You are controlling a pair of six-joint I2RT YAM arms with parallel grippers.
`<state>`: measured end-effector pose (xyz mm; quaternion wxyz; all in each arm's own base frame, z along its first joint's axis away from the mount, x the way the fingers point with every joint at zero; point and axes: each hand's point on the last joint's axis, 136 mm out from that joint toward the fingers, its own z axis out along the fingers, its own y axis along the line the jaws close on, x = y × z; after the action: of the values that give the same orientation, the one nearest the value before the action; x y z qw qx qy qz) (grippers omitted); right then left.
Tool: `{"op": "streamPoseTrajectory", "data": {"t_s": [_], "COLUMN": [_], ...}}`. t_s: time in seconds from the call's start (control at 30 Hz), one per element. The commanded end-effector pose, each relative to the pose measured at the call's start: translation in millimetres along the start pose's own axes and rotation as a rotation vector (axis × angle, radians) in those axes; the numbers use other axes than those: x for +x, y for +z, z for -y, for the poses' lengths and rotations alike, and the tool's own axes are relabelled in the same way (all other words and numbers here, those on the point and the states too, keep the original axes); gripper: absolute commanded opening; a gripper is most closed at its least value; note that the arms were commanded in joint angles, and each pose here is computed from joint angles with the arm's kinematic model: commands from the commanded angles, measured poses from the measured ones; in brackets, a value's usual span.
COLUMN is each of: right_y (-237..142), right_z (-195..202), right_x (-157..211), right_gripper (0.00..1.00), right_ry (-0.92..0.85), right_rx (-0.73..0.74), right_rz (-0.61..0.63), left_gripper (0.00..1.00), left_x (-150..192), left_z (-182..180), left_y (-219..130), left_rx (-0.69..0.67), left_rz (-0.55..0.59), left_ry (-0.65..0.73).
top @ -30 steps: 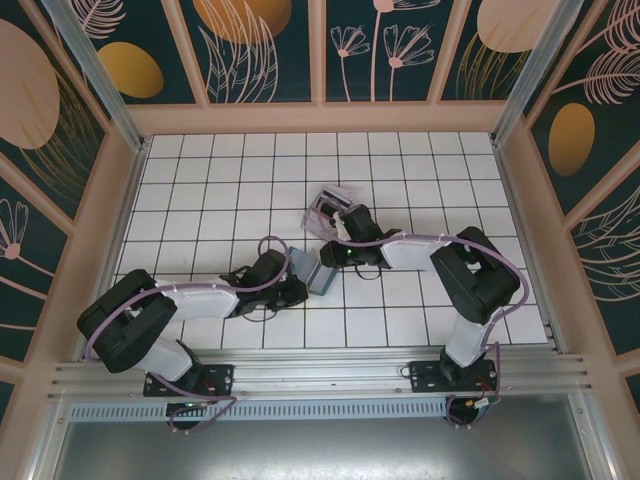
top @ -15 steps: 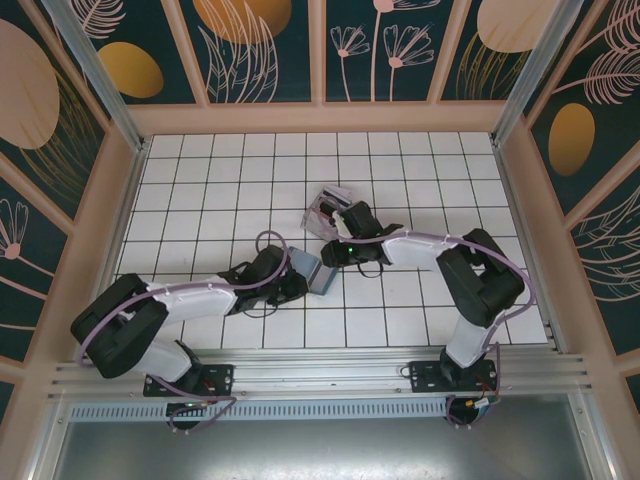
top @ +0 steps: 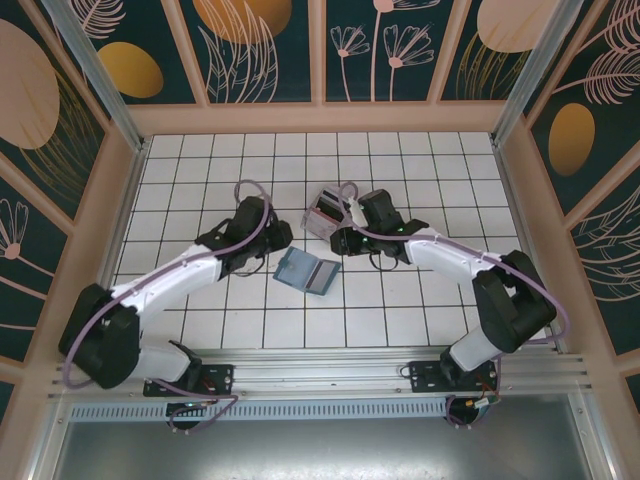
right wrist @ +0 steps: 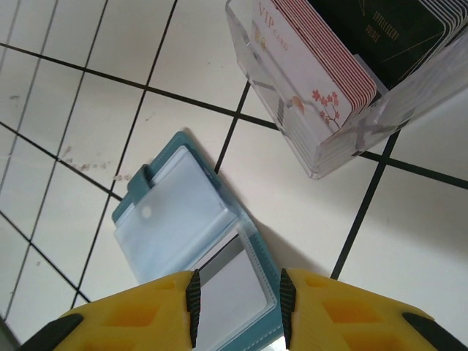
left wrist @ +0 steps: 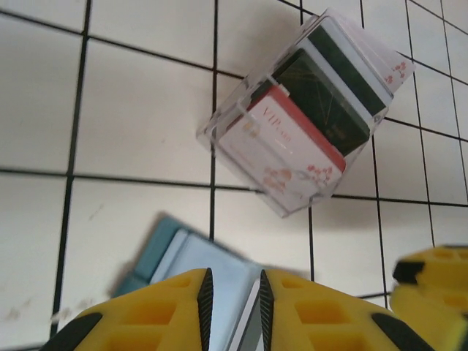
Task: Put the credit cards into the card holder
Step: Rotate the card holder at the center of the table.
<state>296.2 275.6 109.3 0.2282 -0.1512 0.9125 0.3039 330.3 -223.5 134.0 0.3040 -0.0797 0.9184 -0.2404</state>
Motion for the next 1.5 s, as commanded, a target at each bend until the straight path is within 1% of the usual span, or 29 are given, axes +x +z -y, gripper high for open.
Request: {"op": "streamPoseTrajectory", "data": {"t_s": [0.0, 0.07, 0.1, 0.17, 0.23, 0.37, 0.5, 0.53, 0.6, 0.7, 0.8, 0.93, 1.07, 1.2, 1.3, 1.4, 1.47], "right_y": [-3, 7, 11, 16, 22, 40, 56, 59, 67, 69, 64, 61, 60, 52, 35, 11, -5], "right_z": [-41, -68, -78, -88, -92, -103, -111, -108, -91, -61, -40, -33, -35, -44, -50, -46, -32], "right_x": [16, 39, 51, 70, 88, 117, 130, 132, 133, 125, 116, 112, 109, 100, 80, 47, 18], "right_gripper": [0.38, 0.38, 0.38, 0.36, 0.35, 0.35, 0.35, 0.35, 0.35, 0.35, 0.34, 0.35, 0.35, 0.34, 0.34, 0.35, 0.35], "right_ry": [-0.038, -0.069, -0.049, 0.018, 0.057, 0.026, 0.002, -0.001, -0.011, 0.019, 0.056, 0.055, 0.038, 0.036, 0.033, 0.034, 0.039], "right_rx": [-0.097, -0.139, -0.181, -0.258, -0.288, -0.259, -0.243, -0.232, -0.165, -0.089, -0.062, -0.059, -0.071, -0.108, -0.135, -0.151, -0.137], "right_rz": [-0.056, -0.118, -0.137, -0.150, -0.168, -0.233, -0.257, -0.263, -0.272, -0.248, -0.220, -0.217, -0.227, -0.220, -0.174, -0.082, 0.008], "left_gripper": [0.26, 0.23, 0.23, 0.23, 0.23, 0.22, 0.22, 0.22, 0.21, 0.21, 0.21, 0.21, 0.21, 0.21, 0.22, 0.22, 0.24], "left_x": [-14, -24, -28, -35, -33, -10, 11, 14, 21, 31, 45, 59, 63, 58, 44, 23, 11], "left_z": [-9, -11, -9, -5, -9, -13, -17, -18, -22, -34, -50, -66, -75, -70, -62, -48, -43], "left_y": [24, 39, 46, 57, 71, 93, 107, 110, 113, 113, 106, 95, 89, 91, 92, 87, 82], "left_rx": [-0.079, -0.107, -0.100, -0.065, -0.043, 0.012, 0.055, 0.055, 0.055, 0.021, -0.019, -0.054, -0.078, -0.070, -0.067, -0.059, -0.064], "left_rz": [-0.025, -0.030, -0.032, -0.023, -0.039, -0.111, -0.161, -0.167, -0.189, -0.206, -0.222, -0.229, -0.216, -0.210, -0.193, -0.155, -0.131], "left_ry": [0.109, 0.118, 0.116, 0.103, 0.081, 0.055, 0.043, 0.042, 0.038, 0.039, 0.035, 0.026, 0.016, 0.023, 0.038, 0.056, 0.061]}}
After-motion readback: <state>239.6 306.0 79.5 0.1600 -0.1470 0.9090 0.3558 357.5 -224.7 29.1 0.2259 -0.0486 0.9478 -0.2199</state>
